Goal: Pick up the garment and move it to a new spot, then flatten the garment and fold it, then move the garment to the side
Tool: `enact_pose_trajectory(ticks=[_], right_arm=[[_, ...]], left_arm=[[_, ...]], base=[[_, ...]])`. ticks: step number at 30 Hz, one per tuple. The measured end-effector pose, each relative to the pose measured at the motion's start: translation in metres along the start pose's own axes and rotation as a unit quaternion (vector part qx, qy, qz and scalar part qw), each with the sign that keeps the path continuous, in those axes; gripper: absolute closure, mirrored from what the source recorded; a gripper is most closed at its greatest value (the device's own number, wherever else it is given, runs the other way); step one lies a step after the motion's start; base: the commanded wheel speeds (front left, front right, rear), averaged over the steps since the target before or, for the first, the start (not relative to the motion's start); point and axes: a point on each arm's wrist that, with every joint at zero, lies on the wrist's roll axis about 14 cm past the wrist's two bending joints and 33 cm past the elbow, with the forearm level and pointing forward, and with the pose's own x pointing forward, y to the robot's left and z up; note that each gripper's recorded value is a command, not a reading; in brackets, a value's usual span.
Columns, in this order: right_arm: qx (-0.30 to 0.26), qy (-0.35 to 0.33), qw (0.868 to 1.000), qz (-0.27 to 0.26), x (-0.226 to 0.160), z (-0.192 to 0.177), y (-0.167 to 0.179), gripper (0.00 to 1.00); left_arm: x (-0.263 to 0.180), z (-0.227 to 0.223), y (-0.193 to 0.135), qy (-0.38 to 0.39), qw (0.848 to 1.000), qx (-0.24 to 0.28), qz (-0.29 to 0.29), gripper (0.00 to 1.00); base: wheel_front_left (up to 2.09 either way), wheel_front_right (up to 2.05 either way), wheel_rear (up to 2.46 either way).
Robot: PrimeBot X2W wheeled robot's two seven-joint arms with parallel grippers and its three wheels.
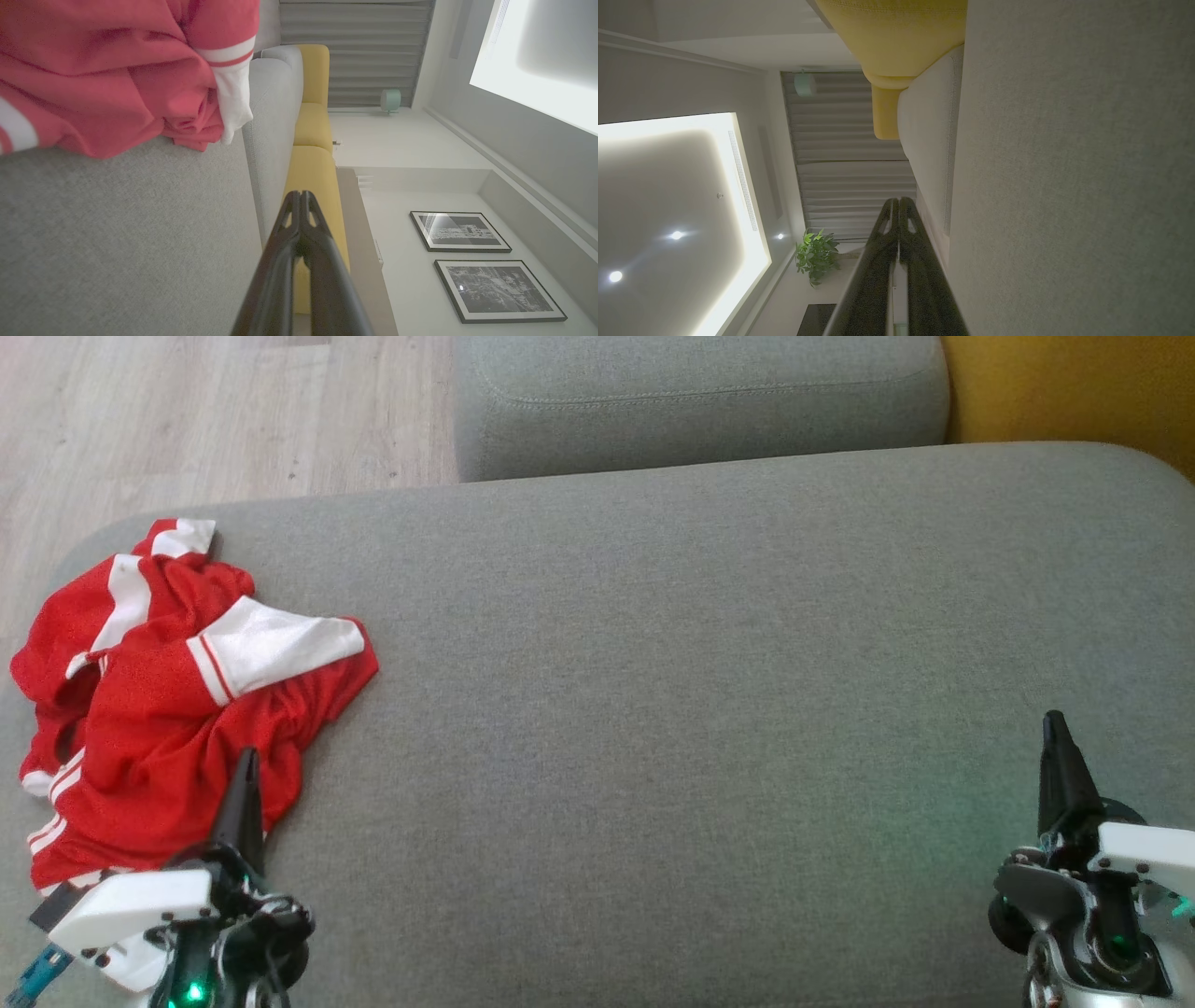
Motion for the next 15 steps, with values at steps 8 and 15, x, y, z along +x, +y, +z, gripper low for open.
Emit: enact_pose_trajectory(ticks=[8, 15], right_arm=[[0.004, -0.001, 0.999, -0.042, -0.009, 0.000, -0.028, 0.00], [0.004, 0.001, 0.998, -0.062, -0.019, -0.003, -0.042, 0.00]], left_arm=[[-0.012, -0.002, 0.032, -0.002, 0.999, -0.007, 0.047, 0.00], [-0.021, -0.004, 0.048, -0.006, 0.997, -0.011, 0.071, 0.00]], base=[[0.00, 0.00, 0.00], [0.00, 0.00, 0.00]])
